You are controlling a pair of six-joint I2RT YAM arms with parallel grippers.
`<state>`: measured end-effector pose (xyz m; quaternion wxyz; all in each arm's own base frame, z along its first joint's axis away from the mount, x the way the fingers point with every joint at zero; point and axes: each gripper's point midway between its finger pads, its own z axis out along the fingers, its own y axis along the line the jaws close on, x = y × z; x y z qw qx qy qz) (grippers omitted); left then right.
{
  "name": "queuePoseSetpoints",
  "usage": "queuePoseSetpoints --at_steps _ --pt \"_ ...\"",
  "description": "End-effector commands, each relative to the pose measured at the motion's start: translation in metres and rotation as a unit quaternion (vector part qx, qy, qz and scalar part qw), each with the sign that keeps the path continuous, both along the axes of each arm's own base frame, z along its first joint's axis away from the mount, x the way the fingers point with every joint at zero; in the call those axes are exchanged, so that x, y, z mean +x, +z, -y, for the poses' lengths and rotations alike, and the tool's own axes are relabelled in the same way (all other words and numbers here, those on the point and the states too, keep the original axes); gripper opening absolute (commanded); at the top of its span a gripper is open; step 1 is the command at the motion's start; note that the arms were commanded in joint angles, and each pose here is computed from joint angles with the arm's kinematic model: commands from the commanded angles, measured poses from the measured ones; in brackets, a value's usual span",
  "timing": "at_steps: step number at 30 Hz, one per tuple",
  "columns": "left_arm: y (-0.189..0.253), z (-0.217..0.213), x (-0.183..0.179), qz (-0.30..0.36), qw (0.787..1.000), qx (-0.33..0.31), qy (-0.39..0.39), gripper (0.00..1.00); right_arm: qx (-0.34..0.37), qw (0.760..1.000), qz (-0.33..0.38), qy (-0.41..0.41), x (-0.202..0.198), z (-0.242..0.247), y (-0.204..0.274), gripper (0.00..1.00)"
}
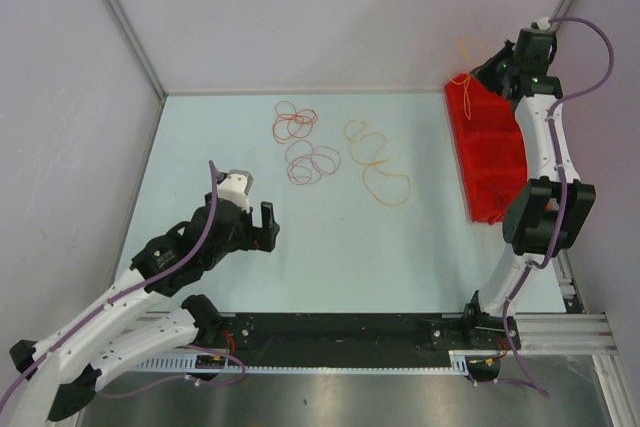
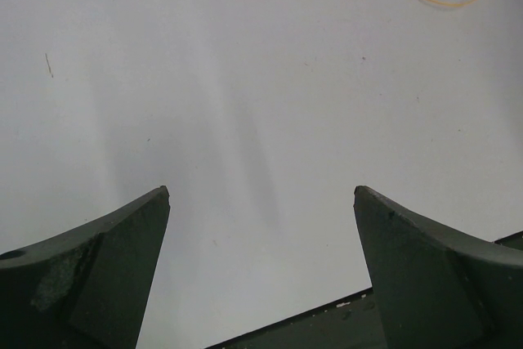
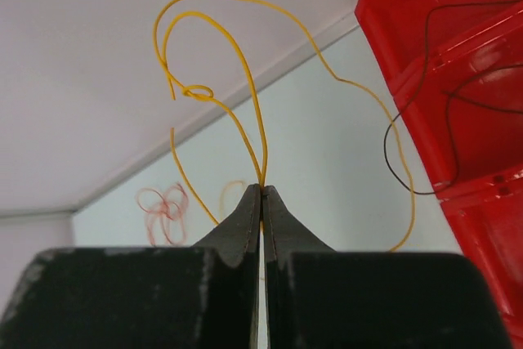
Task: Untangle the cables
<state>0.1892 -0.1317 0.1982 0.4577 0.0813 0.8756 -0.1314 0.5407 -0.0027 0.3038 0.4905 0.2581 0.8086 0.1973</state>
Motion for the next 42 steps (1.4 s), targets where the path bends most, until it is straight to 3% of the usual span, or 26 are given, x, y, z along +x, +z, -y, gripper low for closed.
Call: queuePoseSetpoints --at_steps 1,5,10,17,22,42 --pt "0.006 0.001 0.005 0.014 1.0 -0.005 0.001 1.0 0.121 0.989 0.07 -0.041 0.012 0.01 0.031 0.0" --pt "0.006 0.0 0.005 0.014 1.0 -0.005 0.001 1.0 0.184 0.975 0.082 -0.09 0.011 0.024 0.03 0.0" --pt "0.006 0.0 0.005 0.014 1.0 -0.004 0.001 1.0 0.287 0.94 0.1 -0.155 0.009 0.044 0.017 0.0" --pt "0.006 -0.001 0.005 0.015 1.0 -0.004 0.003 1.0 0.349 0.907 0.148 -0.183 0.022 0.064 0.015 0.0" --pt "0.006 -0.002 0.005 0.016 1.0 -0.004 0.005 1.0 0.381 0.894 0.129 -0.199 0.03 0.075 -0.016 0.0" --pt "0.006 -0.002 0.006 0.016 1.0 -0.004 0.007 1.0 0.377 0.893 0.039 -0.242 0.004 0.084 -0.126 0.0"
